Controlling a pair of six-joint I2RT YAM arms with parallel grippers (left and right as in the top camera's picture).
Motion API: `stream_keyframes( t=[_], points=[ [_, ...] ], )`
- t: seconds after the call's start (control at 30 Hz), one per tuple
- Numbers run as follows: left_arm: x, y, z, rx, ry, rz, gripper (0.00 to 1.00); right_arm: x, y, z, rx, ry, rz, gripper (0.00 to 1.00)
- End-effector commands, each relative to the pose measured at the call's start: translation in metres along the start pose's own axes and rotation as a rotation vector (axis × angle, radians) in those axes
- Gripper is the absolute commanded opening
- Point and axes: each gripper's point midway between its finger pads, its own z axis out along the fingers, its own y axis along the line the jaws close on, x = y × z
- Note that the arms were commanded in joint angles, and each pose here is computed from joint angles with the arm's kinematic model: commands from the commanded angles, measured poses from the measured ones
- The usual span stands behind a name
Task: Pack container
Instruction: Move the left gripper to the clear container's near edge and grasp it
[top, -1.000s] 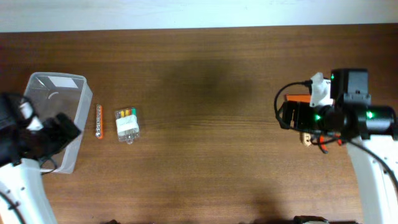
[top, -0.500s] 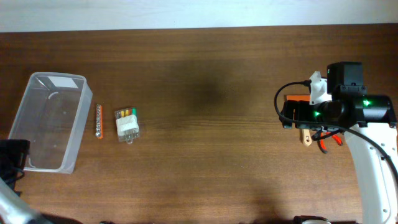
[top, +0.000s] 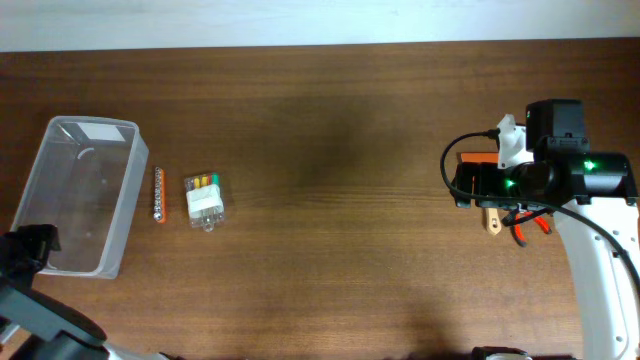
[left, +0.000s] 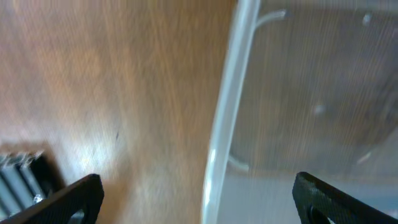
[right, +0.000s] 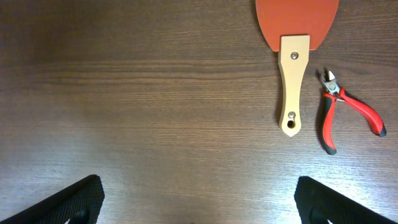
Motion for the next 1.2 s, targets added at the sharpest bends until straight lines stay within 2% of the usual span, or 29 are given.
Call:
stream_keyframes(
  t=[0.0,0.5,0.73,0.93,0.97,1.17],
  points=[
    [-0.017,0.003,0.007,-0.060,-0.065,0.010,0.99,-0.006,-0.002,-0.004,0.013,-0.014,-0.007,0.99],
    [-0.009,-0.042,0.035,-0.065,-0.091,0.160,1.00,-0.004,-0.002,-0.004,0.013,-0.006,-0.006,0.99],
    [-0.007,-0.049,0.035,-0.055,-0.102,0.176,0.99,-0.003,-0.002,-0.004,0.013,-0.002,-0.005,0.99],
    [-0.005,-0.047,0.035,-0.064,-0.092,0.177,0.90,-0.002,-0.002,-0.004,0.013,0.002,-0.004,0.99],
    [-0.005,-0.047,0.035,-0.065,-0.091,0.177,0.84,-0.001,-0.002,-0.004,0.013,0.004,-0.004,0.99],
    [-0.001,-0.045,0.037,-0.066,-0.077,0.177,0.81,0.001,-0.002,-0.004,0.014,0.014,-0.003,0.99]
  ],
)
